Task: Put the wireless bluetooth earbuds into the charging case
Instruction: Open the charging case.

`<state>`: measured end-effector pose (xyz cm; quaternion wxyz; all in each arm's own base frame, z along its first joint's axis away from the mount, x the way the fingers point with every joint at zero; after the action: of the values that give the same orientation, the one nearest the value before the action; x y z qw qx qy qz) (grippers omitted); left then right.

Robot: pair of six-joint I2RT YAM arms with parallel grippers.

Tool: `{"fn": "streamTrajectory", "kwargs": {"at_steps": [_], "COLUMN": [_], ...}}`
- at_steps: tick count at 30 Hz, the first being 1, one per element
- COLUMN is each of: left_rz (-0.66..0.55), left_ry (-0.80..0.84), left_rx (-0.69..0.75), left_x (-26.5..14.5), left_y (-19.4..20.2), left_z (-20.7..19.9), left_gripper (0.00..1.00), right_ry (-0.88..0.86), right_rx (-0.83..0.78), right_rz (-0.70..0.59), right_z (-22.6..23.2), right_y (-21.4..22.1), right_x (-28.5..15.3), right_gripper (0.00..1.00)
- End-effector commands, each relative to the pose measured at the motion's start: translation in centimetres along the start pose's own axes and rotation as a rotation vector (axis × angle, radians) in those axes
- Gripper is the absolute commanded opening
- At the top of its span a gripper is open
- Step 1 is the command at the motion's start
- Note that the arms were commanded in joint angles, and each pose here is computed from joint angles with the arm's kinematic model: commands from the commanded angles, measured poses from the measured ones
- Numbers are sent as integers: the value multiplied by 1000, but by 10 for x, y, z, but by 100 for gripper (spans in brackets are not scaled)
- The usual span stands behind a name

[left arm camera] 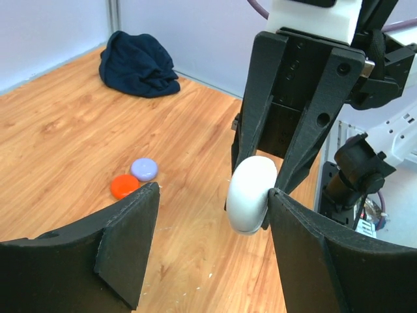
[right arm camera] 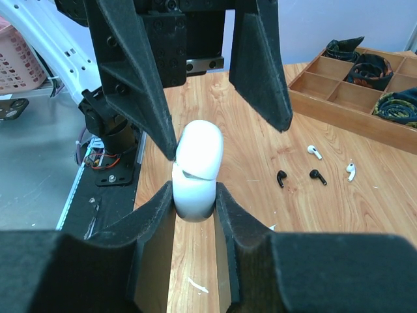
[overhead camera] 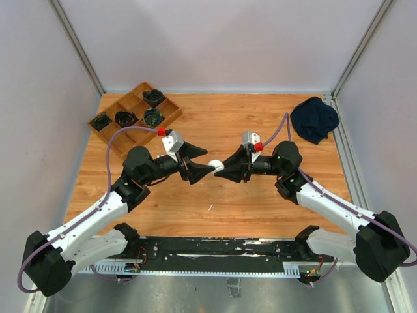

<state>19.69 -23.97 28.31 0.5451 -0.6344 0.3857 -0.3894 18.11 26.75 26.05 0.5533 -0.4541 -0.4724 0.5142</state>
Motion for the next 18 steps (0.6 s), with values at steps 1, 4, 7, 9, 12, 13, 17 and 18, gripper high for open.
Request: {"fn": "streamTrajectory", "kwargs": {"at_steps": [1, 4, 7, 9, 12, 13, 17, 18], "left_rz": [-60, -69, -72, -72, -69, -69, -63, -61], "left_ry": [-92, -104, -98, -93, -96, -97, -122, -132], "left_rx": [18, 21, 20, 19, 18, 17, 12, 10], "left_x": [0, 0, 0, 0, -1, -1, -3, -3], "left_y": [-26, -30, -32, -32, -32, -32, -29, -28], "left_z": [9, 10, 9, 8, 8, 8, 11, 13], "left_gripper": [72, 73, 73, 73, 74, 74, 75, 76], "right_ry": [-26, -24, -22, -18, -4, 5, 22, 21], "right_rx": [-24, -25, -23, -24, -20, -19, -10, -8], "right_rz": [-16, -14, -14, -15, -13, -11, -2, -2], "right_z": [4, 3, 3, 3, 1, -1, -4, -4], "right_y": [-3, -1, -1, -1, 0, 1, 4, 4], "right_x": [-2, -2, -2, -2, -2, -2, -2, -2], "right_gripper": [15, 15, 15, 15, 15, 14, 15, 15]}}
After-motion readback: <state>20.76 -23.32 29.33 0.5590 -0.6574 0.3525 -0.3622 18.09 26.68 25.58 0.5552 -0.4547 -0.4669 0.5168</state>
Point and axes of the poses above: each gripper's point midway between its finger pads, its own x axis out along the fingers, its own z axis along the line the jaws close on, y = z × x, the point moved 4 cm from there along -x, back along the fingers, and after that the axes turned 4 degrees about x, right-handed, at the moved point
